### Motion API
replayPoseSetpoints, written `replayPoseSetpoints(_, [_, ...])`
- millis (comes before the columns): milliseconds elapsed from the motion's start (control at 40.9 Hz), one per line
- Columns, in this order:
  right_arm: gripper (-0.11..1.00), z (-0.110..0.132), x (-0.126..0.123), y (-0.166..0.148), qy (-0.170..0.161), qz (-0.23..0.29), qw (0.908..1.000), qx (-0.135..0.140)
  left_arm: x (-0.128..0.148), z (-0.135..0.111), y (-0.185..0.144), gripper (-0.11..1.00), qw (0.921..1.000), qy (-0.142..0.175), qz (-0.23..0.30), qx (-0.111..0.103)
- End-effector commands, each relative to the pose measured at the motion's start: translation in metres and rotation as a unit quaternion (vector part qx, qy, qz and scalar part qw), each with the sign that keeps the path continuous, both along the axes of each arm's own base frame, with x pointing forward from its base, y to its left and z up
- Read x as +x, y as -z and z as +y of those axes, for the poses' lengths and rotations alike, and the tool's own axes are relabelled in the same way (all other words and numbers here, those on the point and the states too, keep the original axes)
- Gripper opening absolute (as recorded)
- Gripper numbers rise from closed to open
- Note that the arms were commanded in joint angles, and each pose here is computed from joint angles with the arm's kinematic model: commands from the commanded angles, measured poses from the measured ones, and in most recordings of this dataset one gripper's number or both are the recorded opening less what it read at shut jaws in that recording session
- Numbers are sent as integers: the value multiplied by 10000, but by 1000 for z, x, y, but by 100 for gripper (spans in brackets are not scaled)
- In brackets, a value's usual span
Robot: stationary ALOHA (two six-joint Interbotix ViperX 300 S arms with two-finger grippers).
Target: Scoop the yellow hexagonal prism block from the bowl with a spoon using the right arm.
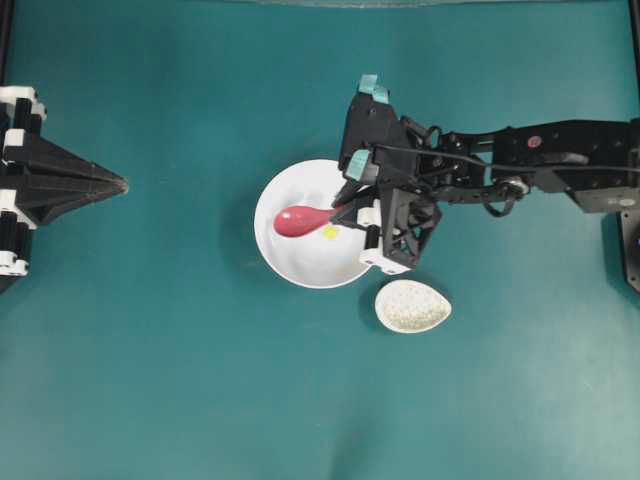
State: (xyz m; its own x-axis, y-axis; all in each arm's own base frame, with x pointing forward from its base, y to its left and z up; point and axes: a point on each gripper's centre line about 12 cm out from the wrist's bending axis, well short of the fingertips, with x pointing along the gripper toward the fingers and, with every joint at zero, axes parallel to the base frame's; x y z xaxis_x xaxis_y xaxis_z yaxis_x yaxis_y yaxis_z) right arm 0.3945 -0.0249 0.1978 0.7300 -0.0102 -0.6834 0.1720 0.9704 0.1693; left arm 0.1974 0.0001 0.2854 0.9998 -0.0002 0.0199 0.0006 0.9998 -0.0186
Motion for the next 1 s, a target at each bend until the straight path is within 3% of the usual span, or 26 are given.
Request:
replayPoseSetpoints(0, [23,3,-4,-33,-1,-172,9998,114,2,0,-11,-1,9999,-4,-123,8])
replayPoseSetpoints(196, [23,9,-19,-43,256,534,9960,670,2,0,-11,-1,9999,-4,-123,8])
replayPoseSetpoints(367, [23,12,-23,-38,453,1164,9875,958,2,0,-11,-1,9999,-4,-130,8])
replayPoseSetpoints(611, [23,12,-11,-36,463,1665,9794,1044,2,0,-11,-1,9999,-4,-130,8])
replayPoseSetpoints(978, [23,8,-3,-28,552,2428,9638,953,2,0,-11,-1,9999,-4,-138,8])
